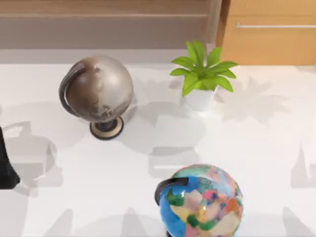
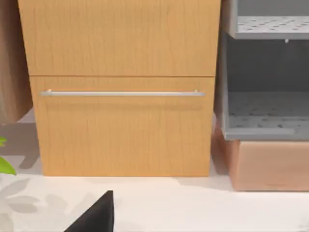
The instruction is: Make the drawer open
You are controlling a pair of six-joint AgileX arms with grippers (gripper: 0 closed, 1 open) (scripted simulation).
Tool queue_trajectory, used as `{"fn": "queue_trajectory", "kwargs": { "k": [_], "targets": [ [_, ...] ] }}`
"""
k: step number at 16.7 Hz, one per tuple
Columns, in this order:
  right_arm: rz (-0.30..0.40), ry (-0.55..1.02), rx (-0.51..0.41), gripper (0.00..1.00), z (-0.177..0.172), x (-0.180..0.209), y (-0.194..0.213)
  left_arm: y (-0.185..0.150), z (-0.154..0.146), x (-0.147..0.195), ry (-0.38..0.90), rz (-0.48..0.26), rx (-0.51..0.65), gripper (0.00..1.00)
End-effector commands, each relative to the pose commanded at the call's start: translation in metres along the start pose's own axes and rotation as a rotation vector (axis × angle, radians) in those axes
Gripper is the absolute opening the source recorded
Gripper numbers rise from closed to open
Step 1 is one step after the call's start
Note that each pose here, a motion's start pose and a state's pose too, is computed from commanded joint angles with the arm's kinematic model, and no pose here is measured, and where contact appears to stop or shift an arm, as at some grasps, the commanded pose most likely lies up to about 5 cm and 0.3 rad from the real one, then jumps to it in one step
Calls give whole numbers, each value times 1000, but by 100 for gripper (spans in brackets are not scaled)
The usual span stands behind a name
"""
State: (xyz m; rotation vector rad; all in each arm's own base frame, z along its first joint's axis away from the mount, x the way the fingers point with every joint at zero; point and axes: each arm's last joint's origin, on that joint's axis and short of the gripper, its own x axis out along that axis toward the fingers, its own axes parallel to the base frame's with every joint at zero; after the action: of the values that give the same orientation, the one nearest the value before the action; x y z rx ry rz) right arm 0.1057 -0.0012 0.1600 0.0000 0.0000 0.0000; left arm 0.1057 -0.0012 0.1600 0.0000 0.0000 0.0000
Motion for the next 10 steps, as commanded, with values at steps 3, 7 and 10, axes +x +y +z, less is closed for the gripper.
{"fn": "queue_trajectory", "kwargs": {
  "k": [3, 7, 10],
  "targets": [
    [6, 1, 1, 100, 1, 1, 0, 0, 0, 0, 0, 0, 0, 100],
    [23, 1, 5, 100, 18, 7, -7, 0, 0, 0, 0, 0, 0, 100],
    [12, -7, 2, 100, 38, 19, -20, 0, 0, 0, 0, 0, 0, 100]
  ]
}}
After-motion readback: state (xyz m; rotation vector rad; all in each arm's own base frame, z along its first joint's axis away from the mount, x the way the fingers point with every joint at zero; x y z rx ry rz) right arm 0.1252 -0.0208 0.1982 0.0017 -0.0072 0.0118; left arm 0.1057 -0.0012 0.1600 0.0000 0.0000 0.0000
